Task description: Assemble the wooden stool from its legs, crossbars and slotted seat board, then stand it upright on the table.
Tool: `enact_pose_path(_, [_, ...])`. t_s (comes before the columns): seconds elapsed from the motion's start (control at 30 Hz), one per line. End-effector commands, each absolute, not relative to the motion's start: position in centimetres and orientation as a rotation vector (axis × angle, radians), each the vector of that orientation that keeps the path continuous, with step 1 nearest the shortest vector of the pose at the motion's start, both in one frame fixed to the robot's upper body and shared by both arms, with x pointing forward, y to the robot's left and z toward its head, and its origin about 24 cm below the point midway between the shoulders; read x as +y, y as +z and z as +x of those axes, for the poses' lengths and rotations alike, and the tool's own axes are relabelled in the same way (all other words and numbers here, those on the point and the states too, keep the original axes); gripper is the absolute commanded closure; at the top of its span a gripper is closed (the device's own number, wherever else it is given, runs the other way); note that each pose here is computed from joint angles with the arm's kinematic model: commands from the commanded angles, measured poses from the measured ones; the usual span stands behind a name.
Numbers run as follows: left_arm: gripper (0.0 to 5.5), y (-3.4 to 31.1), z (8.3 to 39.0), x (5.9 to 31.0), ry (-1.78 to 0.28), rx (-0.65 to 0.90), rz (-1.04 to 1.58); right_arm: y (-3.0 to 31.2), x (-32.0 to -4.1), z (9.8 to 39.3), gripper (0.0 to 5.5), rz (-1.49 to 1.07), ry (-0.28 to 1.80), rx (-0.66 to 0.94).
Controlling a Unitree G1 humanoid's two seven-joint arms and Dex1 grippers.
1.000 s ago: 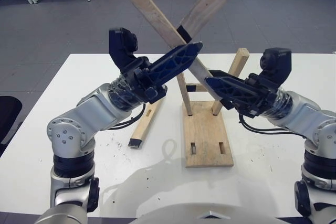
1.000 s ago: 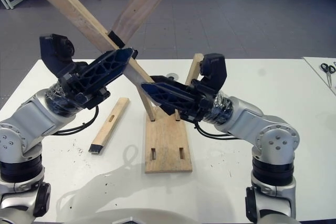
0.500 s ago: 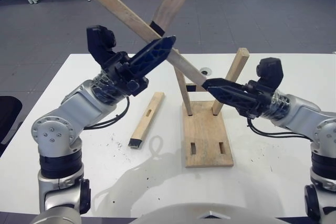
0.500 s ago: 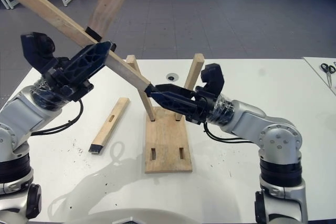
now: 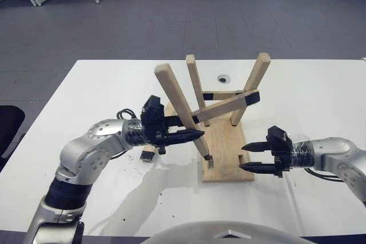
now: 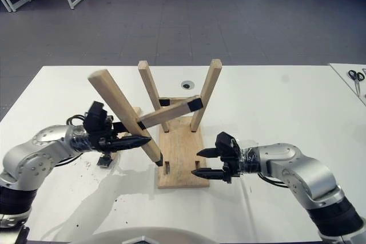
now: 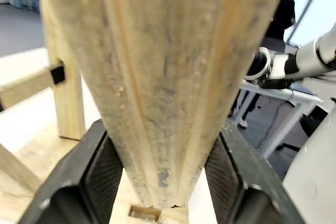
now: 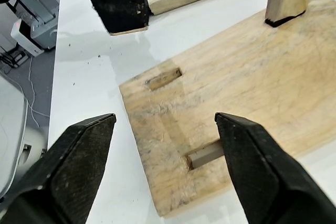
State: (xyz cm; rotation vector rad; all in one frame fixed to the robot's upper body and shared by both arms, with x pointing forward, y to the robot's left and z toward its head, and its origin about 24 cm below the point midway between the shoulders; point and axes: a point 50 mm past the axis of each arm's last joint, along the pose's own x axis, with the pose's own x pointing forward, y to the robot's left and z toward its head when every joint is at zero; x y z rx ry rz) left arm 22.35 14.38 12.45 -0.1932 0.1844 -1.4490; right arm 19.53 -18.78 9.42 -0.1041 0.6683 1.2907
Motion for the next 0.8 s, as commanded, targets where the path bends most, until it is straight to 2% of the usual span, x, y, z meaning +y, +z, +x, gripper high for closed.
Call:
enact_pose_path(0.03, [3.45,10.8,22.5,13.6,-1.475,0.193,-0.174,8.8,-19.5,19.1,2.02,-0.166,1.292,0.714])
enact_pose_path(0.47, [3.46,6.2,23.4,13.8,-1.392,0.275,-0.081,6.7,-20.7,18.6,2.02,-0.198,1.272,0.797])
enact_pose_path(0.63, [3.46,5.1,23.9,14.6,-1.421,0.335,0.209,5.9,-20.8,18.5,2.02,-0.225,1.248,0.812])
enact_pose_path(0.8, [3.46,3.3,22.1,15.7,-1.407,0.493,0.413,7.0,-20.5,18.9,2.02,-0.172,1.231,0.731])
